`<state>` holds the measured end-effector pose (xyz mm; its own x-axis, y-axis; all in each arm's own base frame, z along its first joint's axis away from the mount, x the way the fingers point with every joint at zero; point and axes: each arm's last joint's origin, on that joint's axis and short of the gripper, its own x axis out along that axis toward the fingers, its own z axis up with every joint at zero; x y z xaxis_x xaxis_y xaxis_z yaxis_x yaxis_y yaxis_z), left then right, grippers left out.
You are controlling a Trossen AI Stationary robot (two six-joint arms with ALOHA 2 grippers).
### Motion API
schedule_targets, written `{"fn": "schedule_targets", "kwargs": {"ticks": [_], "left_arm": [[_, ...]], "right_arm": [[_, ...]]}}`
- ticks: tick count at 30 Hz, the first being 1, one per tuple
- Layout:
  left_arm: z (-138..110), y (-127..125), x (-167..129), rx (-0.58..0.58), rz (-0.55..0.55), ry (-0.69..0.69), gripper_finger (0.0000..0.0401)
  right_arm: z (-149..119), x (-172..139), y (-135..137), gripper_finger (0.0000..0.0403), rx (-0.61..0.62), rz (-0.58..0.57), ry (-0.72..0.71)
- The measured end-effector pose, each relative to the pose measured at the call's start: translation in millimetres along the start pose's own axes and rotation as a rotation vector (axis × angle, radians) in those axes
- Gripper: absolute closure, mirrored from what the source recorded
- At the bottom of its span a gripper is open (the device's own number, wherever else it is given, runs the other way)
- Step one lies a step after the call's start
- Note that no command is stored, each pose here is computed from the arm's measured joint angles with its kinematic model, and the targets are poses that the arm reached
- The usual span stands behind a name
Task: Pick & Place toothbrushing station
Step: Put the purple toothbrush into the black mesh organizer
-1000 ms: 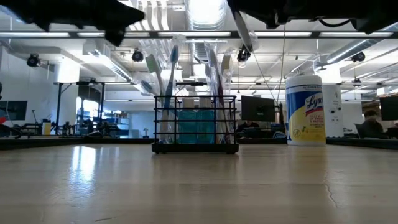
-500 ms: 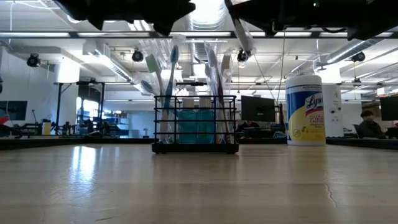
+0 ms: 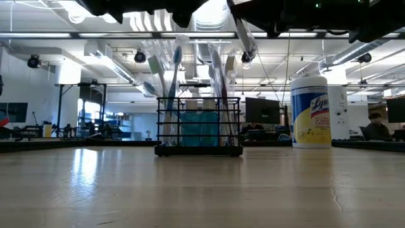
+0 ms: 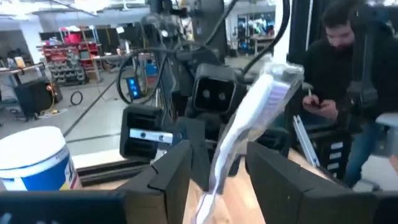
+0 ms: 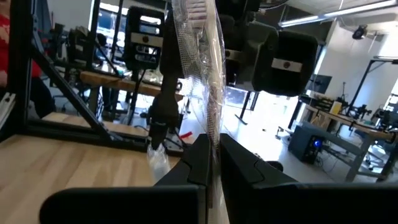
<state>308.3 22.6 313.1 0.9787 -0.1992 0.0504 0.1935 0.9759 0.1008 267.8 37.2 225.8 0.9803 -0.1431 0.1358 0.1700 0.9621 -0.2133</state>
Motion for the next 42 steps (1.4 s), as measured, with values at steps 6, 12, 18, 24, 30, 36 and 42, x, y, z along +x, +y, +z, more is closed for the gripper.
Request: {"fn": "schedule_targets", "kwargs": {"ticks": [6, 12, 18, 24, 30, 36, 42], "left_arm": [[-8.5, 2.3, 9.3, -0.022, 0.011, 0.036, 0.0220], [-5.8, 2.4, 14.3, -0.012, 0.000, 0.021, 0.0216], [4.2, -0.4, 17.2, -0.003, -0.021, -0.011, 0.0228], [4.9, -6.1, 22.8, -0.006, -0.054, -0.010, 0.0261], [1.8, -5.7, 24.5, 0.006, -0.054, -0.002, 0.0354], [1.2, -4.9, 24.5, 0.046, -0.031, 0.004, 0.0383], [4.6, -5.4, 21.4, 0.043, -0.025, 0.009, 0.0385]], "right_arm": [[1.1, 0.3, -0.2, 0.0390, 0.020, -0.002, -0.005], [1.2, 0.3, -0.3, 0.0390, 0.019, -0.003, -0.006], [1.2, 0.4, -0.8, 0.0390, 0.020, -0.005, -0.007], [1.2, 0.4, -0.7, 0.0390, 0.020, -0.004, -0.007], [0.3, 0.4, -0.3, 0.0389, 0.048, 0.000, 0.001], [-2.1, 0.2, -0.1, 0.0354, 0.053, -0.017, 0.029], [-3.8, 0.1, -0.4, 0.0285, 0.057, -0.033, 0.052]]}}
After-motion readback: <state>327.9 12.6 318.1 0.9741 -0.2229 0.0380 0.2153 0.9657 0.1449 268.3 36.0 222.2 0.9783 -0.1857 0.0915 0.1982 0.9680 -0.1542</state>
